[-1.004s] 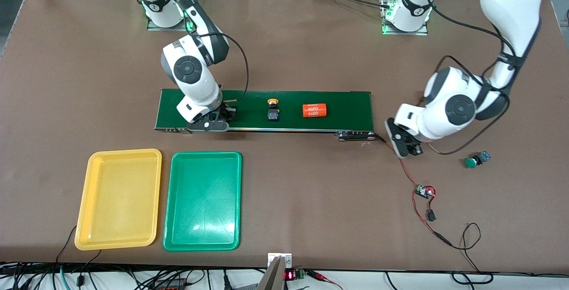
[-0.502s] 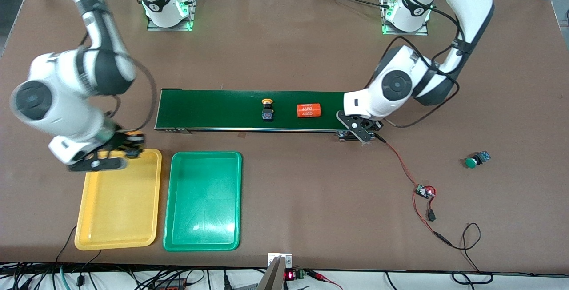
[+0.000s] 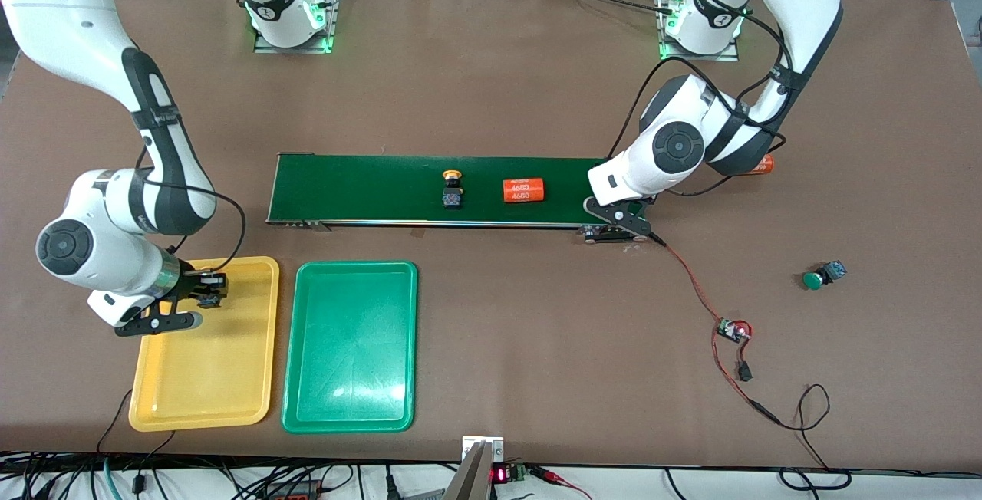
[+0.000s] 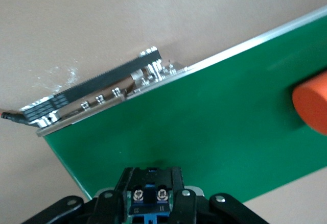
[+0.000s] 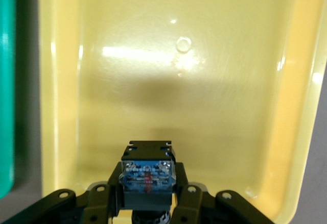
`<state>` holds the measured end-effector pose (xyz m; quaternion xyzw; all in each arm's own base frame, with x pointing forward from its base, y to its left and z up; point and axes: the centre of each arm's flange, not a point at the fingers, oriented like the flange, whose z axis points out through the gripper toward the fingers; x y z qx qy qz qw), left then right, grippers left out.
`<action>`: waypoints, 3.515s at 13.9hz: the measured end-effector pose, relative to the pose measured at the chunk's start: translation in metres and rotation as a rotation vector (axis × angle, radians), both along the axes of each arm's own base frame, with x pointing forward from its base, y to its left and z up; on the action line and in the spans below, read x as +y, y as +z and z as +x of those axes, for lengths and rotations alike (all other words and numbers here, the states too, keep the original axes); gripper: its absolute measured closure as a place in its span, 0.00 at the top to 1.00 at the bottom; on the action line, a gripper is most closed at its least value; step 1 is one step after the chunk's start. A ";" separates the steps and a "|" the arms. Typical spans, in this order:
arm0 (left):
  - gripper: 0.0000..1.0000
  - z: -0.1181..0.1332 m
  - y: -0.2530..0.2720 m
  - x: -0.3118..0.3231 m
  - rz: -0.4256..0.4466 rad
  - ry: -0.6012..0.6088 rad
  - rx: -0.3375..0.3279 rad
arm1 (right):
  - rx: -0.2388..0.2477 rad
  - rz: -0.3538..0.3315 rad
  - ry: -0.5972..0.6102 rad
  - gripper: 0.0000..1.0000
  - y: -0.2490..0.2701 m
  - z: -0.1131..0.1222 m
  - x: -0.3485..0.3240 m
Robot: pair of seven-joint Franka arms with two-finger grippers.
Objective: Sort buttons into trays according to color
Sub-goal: 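Drop the button into the yellow tray while the left gripper loads the belt, then grasp the next belt button with the right gripper while the left reaches batteries, then carry the button to the yellow tray while the left gripper grasps a battery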
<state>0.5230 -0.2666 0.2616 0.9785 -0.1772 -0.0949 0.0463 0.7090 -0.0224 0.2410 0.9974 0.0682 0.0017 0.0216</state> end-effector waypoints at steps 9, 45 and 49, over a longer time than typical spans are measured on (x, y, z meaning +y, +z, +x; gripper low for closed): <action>0.34 0.010 0.008 -0.002 -0.040 0.081 -0.093 | -0.025 0.003 -0.030 0.65 -0.033 0.003 -0.026; 1.00 -0.097 -0.044 0.337 -0.211 -1.087 -0.073 | -0.037 0.177 -0.195 0.89 0.011 -0.221 0.330; 1.00 -0.112 -0.056 0.337 -0.205 -1.092 -0.097 | -0.040 0.183 -0.202 0.45 0.007 -0.217 0.329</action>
